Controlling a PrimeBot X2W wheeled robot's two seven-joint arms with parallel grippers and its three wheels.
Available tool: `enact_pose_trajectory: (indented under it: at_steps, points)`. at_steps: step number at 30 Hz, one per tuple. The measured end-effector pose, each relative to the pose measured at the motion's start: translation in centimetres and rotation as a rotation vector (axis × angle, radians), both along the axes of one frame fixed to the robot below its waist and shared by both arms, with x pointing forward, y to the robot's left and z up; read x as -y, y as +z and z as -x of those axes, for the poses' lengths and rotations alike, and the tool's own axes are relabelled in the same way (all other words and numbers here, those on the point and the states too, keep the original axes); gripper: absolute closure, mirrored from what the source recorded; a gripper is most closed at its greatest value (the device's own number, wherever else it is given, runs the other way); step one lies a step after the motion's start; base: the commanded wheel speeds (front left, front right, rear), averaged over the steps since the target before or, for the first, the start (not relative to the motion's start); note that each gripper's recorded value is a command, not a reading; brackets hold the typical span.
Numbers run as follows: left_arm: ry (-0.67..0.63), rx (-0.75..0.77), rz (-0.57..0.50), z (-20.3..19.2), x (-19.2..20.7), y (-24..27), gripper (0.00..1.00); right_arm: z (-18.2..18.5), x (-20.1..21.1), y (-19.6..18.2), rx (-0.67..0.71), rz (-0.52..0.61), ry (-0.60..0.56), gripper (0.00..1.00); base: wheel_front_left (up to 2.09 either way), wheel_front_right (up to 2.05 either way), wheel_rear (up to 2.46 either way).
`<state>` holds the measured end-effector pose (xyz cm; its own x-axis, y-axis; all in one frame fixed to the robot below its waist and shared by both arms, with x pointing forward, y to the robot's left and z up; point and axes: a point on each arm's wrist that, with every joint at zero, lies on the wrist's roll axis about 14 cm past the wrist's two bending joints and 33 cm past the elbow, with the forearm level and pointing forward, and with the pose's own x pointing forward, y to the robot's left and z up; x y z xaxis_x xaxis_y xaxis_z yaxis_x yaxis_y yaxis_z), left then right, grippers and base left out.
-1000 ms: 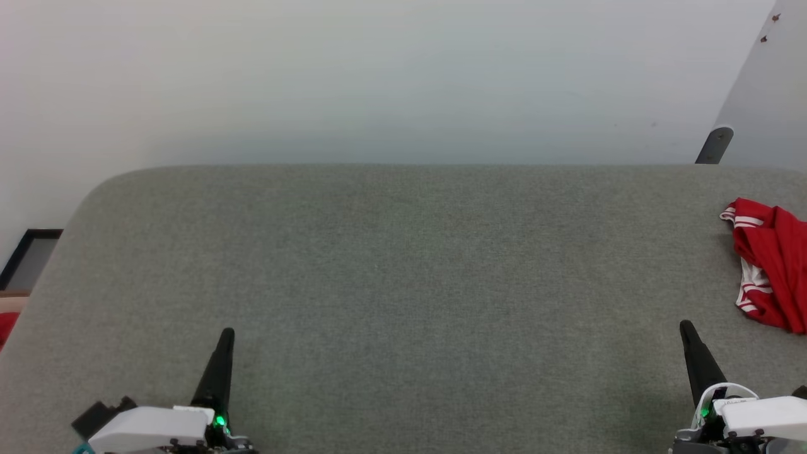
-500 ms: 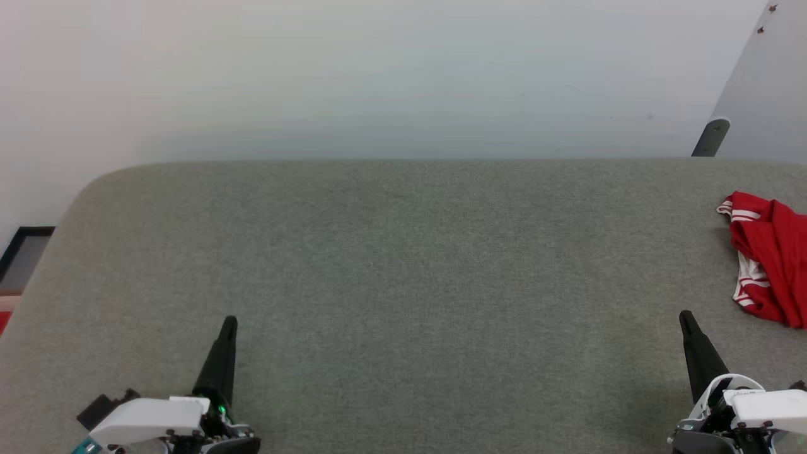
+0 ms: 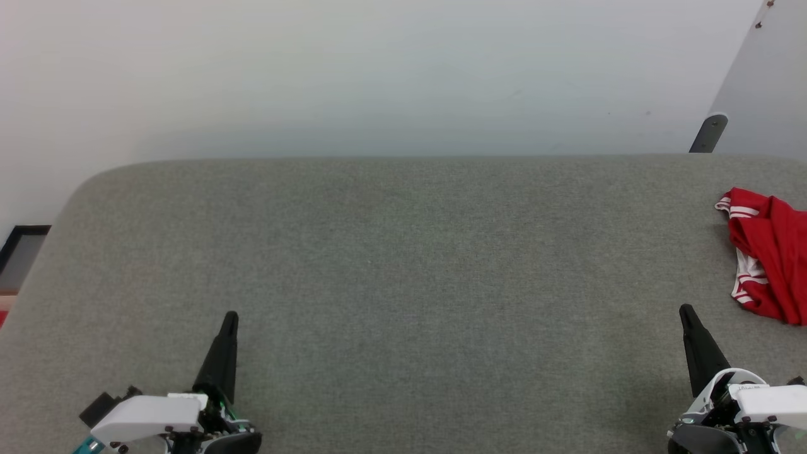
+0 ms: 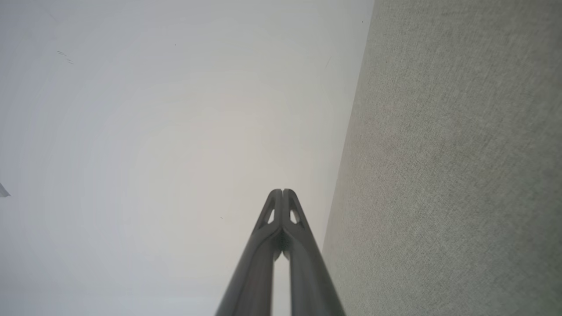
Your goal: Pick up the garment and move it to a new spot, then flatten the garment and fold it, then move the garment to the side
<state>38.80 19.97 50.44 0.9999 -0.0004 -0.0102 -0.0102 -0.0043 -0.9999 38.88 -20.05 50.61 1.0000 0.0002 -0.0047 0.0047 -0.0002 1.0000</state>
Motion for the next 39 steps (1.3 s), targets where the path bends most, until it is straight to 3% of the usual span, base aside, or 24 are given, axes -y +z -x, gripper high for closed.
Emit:
enact_pose_trajectory:
  at_steps: [39]
  points:
    - [0.000, 0.000, 0.000, 0.00, 0.00, 0.00, 1.00, 0.00, 0.00, 0.00, 0.000, 0.000, 0.000, 1.00, 0.00, 0.00, 0.00]
